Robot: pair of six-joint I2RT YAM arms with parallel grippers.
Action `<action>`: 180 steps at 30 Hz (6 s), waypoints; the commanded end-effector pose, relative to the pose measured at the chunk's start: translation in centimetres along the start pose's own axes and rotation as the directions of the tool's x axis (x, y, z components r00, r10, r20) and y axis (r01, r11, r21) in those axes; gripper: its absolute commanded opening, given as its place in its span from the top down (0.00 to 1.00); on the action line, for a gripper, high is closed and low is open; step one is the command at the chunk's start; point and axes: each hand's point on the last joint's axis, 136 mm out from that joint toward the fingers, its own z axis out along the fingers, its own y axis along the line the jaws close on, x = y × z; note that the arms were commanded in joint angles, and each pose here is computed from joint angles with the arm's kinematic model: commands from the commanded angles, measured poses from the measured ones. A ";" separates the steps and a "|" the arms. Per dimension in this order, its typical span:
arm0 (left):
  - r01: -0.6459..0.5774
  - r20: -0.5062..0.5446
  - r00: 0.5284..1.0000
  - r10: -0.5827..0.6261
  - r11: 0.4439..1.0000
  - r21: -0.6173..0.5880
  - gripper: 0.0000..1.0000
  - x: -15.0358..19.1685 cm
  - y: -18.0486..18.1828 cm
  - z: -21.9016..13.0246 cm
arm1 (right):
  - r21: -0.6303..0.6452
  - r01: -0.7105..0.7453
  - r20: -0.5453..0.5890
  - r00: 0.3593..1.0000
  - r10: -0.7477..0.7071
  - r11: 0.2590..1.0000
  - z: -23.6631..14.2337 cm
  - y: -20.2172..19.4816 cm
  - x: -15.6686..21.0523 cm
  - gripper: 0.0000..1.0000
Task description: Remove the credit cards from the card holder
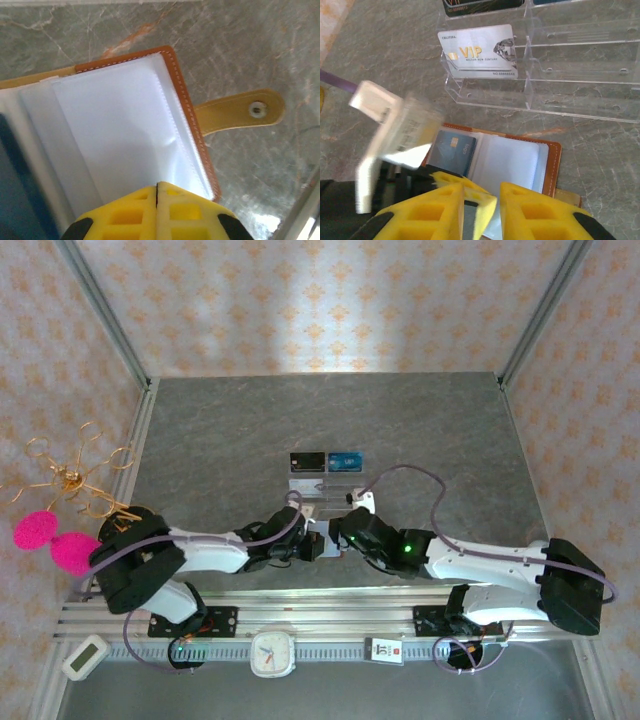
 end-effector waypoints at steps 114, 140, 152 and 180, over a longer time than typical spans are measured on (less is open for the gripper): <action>0.138 0.082 0.989 -0.124 0.971 -0.193 1.00 2.1 9.6 -3.6 | -0.073 -0.107 -0.473 0.879 0.060 0.992 9.3 0.7 7.1 0.84; 0.128 0.118 0.987 -0.112 0.981 -0.145 1.00 0.7 8.1 -4.3 | -0.052 -0.190 -0.464 0.874 0.145 0.980 7.6 -1.2 7.3 1.00; 0.071 0.121 0.991 -0.057 0.991 -0.112 1.00 -1.2 5.6 -2.5 | -0.067 -0.178 -0.466 0.876 0.127 0.982 7.8 -1.0 7.4 1.00; 0.078 0.024 0.997 -0.075 0.979 -0.190 1.00 2.1 8.1 -2.0 | -0.247 -0.280 -0.416 0.895 0.159 0.928 6.6 2.4 5.0 0.81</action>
